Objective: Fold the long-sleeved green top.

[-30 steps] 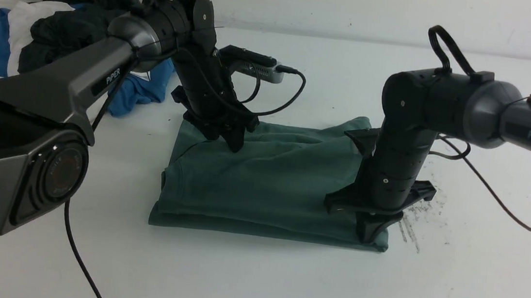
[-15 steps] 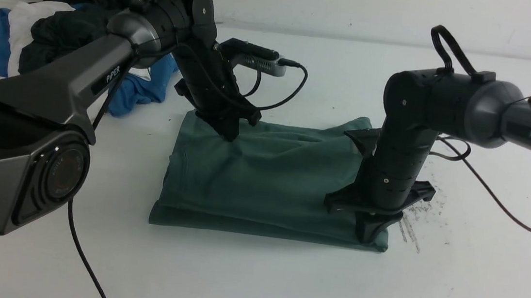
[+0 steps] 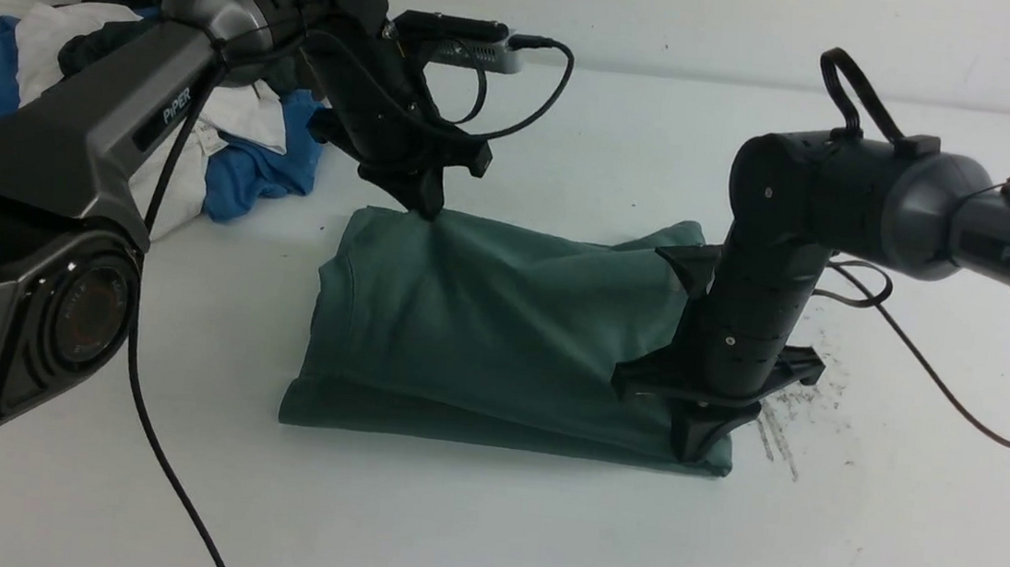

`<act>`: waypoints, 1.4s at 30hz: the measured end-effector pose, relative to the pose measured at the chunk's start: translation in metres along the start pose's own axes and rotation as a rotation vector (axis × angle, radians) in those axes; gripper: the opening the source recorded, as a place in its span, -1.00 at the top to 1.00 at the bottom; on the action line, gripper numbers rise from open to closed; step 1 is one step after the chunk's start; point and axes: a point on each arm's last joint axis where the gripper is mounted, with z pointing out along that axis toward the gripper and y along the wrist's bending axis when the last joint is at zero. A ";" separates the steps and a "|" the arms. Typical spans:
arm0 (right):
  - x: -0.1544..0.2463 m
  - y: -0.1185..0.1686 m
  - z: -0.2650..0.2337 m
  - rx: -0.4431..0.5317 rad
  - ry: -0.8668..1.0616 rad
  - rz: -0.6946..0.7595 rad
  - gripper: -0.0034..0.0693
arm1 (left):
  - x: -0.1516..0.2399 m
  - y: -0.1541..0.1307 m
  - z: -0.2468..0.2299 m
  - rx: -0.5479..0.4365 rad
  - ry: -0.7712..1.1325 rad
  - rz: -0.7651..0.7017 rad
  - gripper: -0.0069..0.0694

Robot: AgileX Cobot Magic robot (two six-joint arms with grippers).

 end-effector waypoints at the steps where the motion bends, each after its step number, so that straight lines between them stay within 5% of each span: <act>1: 0.000 0.000 0.000 -0.003 -0.004 0.002 0.95 | 0.000 0.001 0.000 -0.002 0.001 -0.006 0.78; 8: -0.001 0.001 0.000 -0.011 -0.009 0.007 0.95 | 0.002 0.008 0.009 -0.014 0.020 -0.023 0.72; 16: -0.001 0.001 0.000 -0.010 -0.008 0.008 0.95 | -0.002 0.024 0.000 -0.149 -0.005 -0.011 0.13; 20: -0.001 0.001 0.000 -0.011 -0.008 0.009 0.95 | -0.009 0.017 -0.012 -0.104 -0.060 -0.030 -0.03; 29: -0.001 0.002 0.000 -0.022 -0.008 0.013 0.95 | -0.009 -0.048 0.022 0.111 -0.054 0.209 -0.05; 42: -0.001 0.002 0.000 -0.025 -0.008 -0.004 0.95 | -0.005 -0.063 0.060 0.029 -0.043 0.364 -0.06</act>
